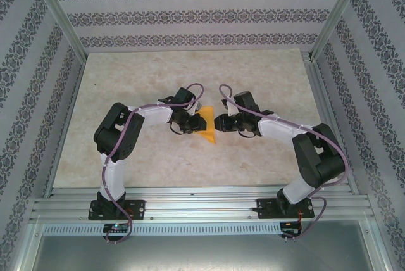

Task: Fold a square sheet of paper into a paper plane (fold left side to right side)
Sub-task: Third fold the triangle at the center of the table.

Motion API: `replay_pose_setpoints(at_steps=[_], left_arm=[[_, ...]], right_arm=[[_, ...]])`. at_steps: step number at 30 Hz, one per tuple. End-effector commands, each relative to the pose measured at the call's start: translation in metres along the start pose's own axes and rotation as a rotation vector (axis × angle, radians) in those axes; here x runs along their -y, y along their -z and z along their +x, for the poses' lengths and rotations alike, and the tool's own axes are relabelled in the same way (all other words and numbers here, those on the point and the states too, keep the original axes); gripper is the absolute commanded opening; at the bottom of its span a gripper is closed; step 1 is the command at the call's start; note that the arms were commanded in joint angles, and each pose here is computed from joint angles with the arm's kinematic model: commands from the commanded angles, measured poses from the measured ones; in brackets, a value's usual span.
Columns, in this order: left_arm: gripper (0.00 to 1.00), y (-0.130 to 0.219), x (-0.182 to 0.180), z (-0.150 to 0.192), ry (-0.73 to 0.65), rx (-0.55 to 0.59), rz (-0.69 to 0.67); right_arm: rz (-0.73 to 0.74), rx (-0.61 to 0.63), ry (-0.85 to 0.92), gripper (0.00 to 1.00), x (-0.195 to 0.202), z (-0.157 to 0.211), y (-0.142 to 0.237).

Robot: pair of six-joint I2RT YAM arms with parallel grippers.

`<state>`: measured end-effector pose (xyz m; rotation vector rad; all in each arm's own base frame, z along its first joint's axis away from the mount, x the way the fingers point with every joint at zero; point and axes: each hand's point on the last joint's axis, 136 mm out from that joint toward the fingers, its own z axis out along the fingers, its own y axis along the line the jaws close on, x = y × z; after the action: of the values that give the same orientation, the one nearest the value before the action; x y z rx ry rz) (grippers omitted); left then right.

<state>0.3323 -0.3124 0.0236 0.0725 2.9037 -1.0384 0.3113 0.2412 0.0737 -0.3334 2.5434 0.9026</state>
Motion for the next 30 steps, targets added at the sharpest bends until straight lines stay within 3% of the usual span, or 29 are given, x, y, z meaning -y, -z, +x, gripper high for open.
replay_pose_setpoints(at_steps=[1,6,22,30], left_arm=[[0.27,-0.016,-0.022,0.005,0.016,-0.012,-0.06],[0.27,-0.016,-0.024,0.006,0.018,-0.014,-0.067],[0.26,-0.017,-0.027,0.006,0.017,-0.013,-0.081],[0.26,-0.019,-0.028,0.005,0.016,-0.014,-0.088]], right_arm=[[-0.122,-0.049,-0.062,0.23,-0.028,0.025,-0.007],[-0.159,-0.073,-0.076,0.22,-0.044,0.037,-0.018],[-0.014,-0.178,-0.158,0.21,0.002,0.068,-0.036],[0.063,-0.236,-0.287,0.2,0.026,0.091,-0.038]])
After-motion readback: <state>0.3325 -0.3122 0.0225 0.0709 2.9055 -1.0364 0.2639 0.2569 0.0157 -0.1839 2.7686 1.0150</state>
